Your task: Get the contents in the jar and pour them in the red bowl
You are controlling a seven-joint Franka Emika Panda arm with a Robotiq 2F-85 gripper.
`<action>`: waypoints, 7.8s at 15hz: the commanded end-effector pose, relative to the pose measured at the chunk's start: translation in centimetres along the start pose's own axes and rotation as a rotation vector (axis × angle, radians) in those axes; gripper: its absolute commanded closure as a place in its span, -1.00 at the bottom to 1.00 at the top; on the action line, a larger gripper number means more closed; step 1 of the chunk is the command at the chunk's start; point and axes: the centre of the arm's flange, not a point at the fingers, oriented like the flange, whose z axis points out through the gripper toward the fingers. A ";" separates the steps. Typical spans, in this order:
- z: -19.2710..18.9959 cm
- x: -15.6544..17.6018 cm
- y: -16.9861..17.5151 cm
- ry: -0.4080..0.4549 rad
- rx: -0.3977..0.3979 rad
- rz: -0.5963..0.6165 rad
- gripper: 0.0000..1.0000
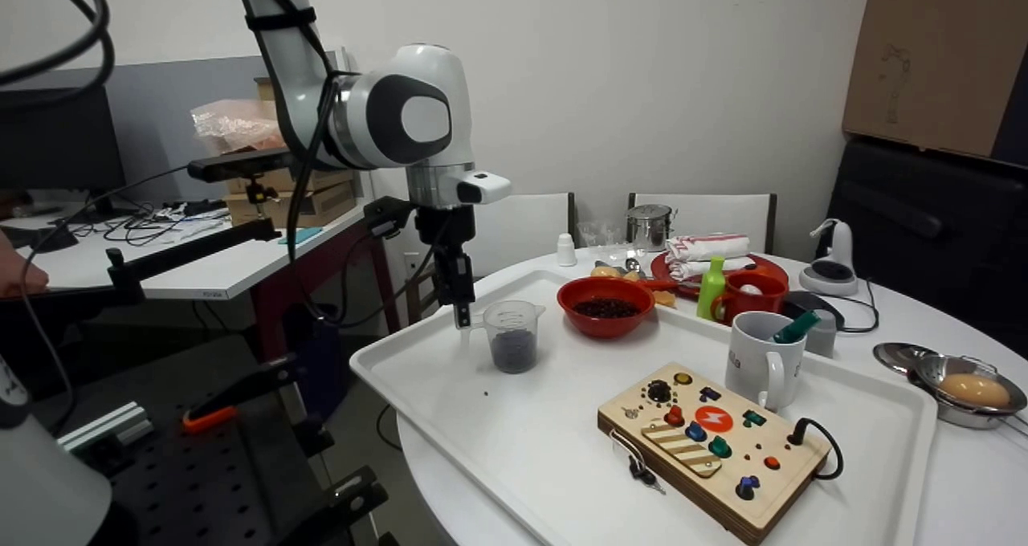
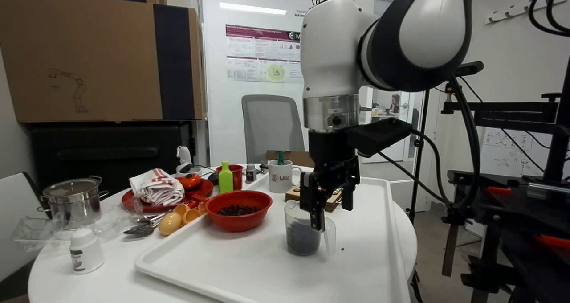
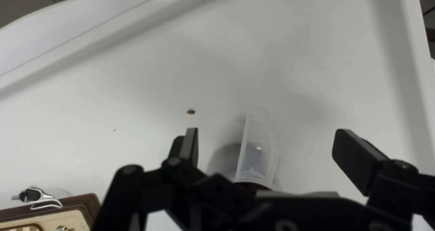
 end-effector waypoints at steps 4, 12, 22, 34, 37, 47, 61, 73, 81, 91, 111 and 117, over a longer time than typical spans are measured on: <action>2.6 1.5 -0.6 -0.009 -0.007 0.010 -1.00; 3.0 2.8 -0.1 -0.023 0.004 0.074 -1.00; 2.5 3.6 0.2 -0.025 0.008 0.112 -1.00; 2.6 3.0 0.6 -0.064 -0.016 0.118 0.28; 2.6 2.9 0.5 -0.071 -0.024 0.114 0.72; 1.6 2.7 0.4 -0.053 -0.015 0.087 0.87; -7.0 6.9 0.8 0.072 -0.048 -0.095 0.87; -12.9 12.8 -0.6 0.174 -0.142 -0.327 0.46; -11.9 14.4 1.5 0.103 -0.212 -0.476 0.87; -12.2 18.9 3.1 0.031 -0.525 -0.841 0.87; -10.4 16.5 -0.7 -0.113 -0.970 -1.319 0.87; -7.3 16.0 -2.9 -0.210 -1.100 -1.475 0.87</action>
